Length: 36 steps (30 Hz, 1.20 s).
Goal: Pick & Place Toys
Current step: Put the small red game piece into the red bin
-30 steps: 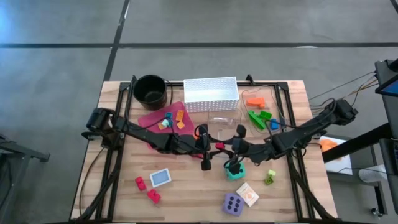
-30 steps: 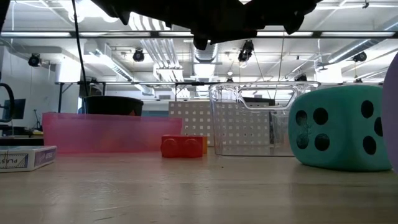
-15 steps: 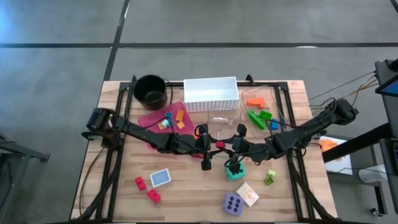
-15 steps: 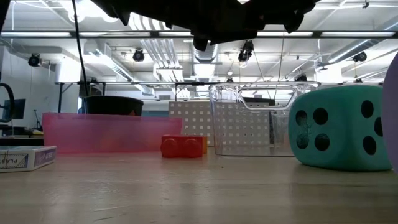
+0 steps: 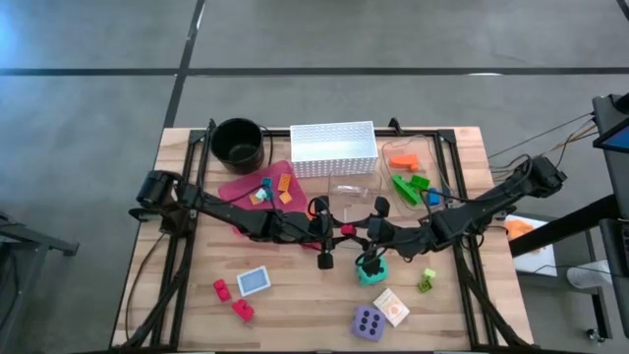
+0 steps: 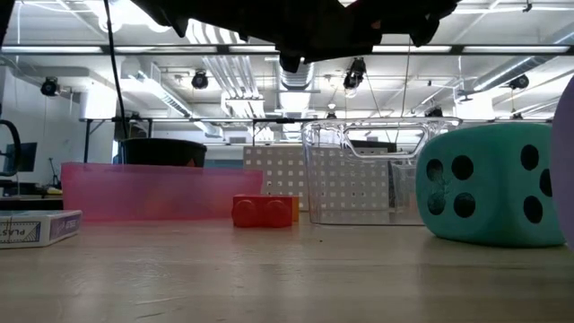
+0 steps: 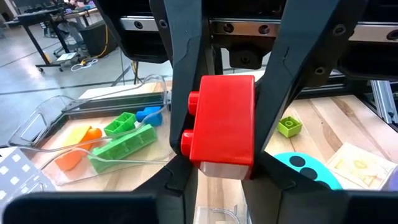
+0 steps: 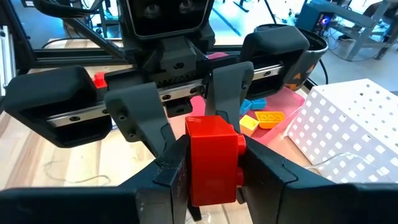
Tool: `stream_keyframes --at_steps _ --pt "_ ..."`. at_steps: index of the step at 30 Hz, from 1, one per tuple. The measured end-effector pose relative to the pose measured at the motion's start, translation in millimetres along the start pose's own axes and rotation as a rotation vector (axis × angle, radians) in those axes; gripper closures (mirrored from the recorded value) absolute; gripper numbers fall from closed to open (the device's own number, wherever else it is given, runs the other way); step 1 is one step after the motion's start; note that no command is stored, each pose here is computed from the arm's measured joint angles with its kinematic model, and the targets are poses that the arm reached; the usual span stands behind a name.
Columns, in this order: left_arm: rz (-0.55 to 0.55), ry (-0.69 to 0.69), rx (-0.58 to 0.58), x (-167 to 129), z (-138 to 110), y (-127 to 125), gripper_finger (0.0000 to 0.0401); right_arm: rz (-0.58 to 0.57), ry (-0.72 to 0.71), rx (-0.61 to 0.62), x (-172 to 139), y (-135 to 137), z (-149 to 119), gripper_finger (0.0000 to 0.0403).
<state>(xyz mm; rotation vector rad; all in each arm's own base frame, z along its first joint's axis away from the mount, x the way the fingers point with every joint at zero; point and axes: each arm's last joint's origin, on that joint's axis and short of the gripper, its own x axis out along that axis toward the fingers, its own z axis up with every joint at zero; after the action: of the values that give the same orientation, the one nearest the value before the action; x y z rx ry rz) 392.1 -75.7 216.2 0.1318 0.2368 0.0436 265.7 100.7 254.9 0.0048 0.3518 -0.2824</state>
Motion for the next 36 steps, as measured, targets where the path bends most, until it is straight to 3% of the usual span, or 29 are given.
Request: stream_keyframes --at_steps 8,16,24,32,36 --pt "-0.005 0.0 0.0 -0.1 0.1 -0.3 0.0281 0.034 0.008 0.002 0.4 0.5 0.0 0.0282" --pt "-0.009 0.003 -0.003 -0.2 -0.2 -0.7 0.0302 0.059 0.018 0.0 1.6 -0.4 -0.2 0.0282" --pt "-0.003 0.009 -0.006 -0.3 -1.0 -0.5 0.0287 0.115 0.038 0.005 7.0 -7.1 1.7 0.0282" --pt "-0.002 0.009 -0.015 -0.3 -0.8 -0.3 0.0297 0.12 0.045 0.004 5.8 -12.1 4.1 0.0282" --pt "-0.001 0.01 -0.026 -0.2 -0.9 0.3 0.0298 0.12 0.052 -0.06 5.1 -12.9 3.8 0.0282"
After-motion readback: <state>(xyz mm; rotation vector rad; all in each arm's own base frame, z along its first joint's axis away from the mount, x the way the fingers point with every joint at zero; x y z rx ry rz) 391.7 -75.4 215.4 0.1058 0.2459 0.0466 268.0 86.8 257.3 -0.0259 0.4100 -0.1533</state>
